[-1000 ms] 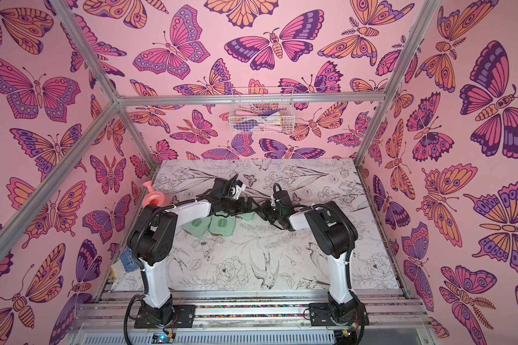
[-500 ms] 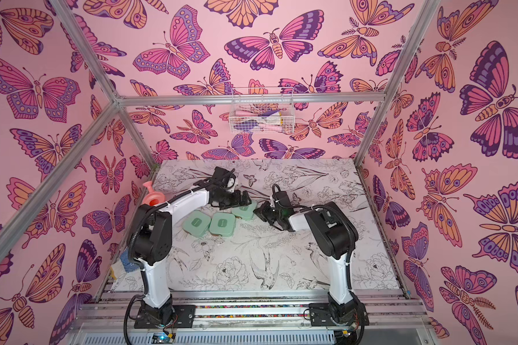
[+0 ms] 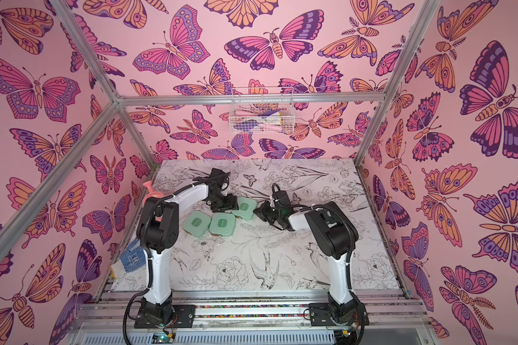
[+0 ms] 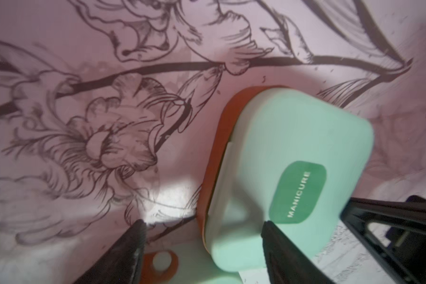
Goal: Organize nail clipper sets
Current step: Close the storage box at the center of the board.
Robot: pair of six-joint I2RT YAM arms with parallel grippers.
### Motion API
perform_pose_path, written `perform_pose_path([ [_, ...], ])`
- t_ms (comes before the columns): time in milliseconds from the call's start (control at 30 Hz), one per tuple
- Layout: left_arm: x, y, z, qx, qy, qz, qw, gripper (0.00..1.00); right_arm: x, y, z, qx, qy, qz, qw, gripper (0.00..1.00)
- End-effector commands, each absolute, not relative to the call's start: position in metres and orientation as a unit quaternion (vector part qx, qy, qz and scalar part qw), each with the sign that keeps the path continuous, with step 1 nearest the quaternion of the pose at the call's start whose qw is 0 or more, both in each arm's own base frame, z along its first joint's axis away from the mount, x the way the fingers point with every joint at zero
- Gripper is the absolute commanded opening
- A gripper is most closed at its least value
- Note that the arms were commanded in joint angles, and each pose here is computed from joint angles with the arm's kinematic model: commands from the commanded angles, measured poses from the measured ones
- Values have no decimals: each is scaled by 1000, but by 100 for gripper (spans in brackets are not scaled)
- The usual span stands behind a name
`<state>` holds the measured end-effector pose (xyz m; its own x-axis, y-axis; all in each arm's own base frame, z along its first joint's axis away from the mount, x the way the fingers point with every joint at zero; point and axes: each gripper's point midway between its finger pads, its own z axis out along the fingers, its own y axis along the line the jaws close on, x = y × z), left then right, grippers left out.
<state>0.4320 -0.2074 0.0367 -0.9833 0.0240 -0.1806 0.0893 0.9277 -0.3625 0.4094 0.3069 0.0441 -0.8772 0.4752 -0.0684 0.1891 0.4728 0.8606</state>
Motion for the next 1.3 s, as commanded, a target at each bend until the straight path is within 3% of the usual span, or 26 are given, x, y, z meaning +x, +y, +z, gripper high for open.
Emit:
perform_pose_path([
  [0,431,-213,35,43,975,-201,79,67,404,311,47,189,851,468,141,8],
  [167,433,-218,27,49,973,-213,76,48,404,312,48,188,851,470,141,8],
  [267,433,-218,22,48,974,-211,72,48,405,313,53,182,850,473,141,11],
  [400,430,-215,16,46,976,-203,67,46,408,311,65,168,852,471,155,25],
  [467,430,-215,16,47,976,-203,67,46,410,306,71,164,855,464,164,27],
  [1267,427,-215,18,47,975,-205,66,48,417,300,47,167,875,426,158,27],
])
